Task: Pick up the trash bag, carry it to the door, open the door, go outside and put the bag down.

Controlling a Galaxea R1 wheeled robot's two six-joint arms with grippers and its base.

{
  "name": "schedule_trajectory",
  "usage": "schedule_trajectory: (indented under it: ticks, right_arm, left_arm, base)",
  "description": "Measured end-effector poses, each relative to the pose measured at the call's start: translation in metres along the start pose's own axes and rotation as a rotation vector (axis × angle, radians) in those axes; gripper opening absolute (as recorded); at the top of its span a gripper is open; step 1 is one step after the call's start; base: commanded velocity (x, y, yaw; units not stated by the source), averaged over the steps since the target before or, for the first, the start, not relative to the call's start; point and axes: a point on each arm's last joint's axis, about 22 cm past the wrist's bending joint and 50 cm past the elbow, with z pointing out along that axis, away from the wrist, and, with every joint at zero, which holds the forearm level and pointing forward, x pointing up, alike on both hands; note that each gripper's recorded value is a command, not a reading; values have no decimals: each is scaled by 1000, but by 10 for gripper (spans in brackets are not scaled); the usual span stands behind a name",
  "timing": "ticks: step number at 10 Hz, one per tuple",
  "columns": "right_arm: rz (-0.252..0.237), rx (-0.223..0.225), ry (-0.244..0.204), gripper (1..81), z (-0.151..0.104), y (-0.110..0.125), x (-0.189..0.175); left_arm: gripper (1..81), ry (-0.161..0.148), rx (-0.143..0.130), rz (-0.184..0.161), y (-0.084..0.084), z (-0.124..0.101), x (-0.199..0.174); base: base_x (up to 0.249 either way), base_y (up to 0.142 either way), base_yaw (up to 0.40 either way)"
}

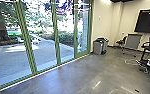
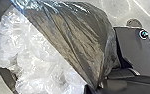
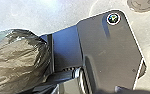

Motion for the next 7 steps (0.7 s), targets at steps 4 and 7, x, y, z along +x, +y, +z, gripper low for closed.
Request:
schedule_trajectory:
  ticks: [4, 7]
  right_arm:
    - [0, 1, -1, 811, 0, -1, 0]
    - [0, 1, -1, 811, 0, -1, 0]
  left_arm:
    - [10, 0, 0, 1, 0, 0, 0]
    - [10, 0, 0, 1, 0, 0, 0]
  base:
    - [142, 0, 0]
    - [142, 0, 0]
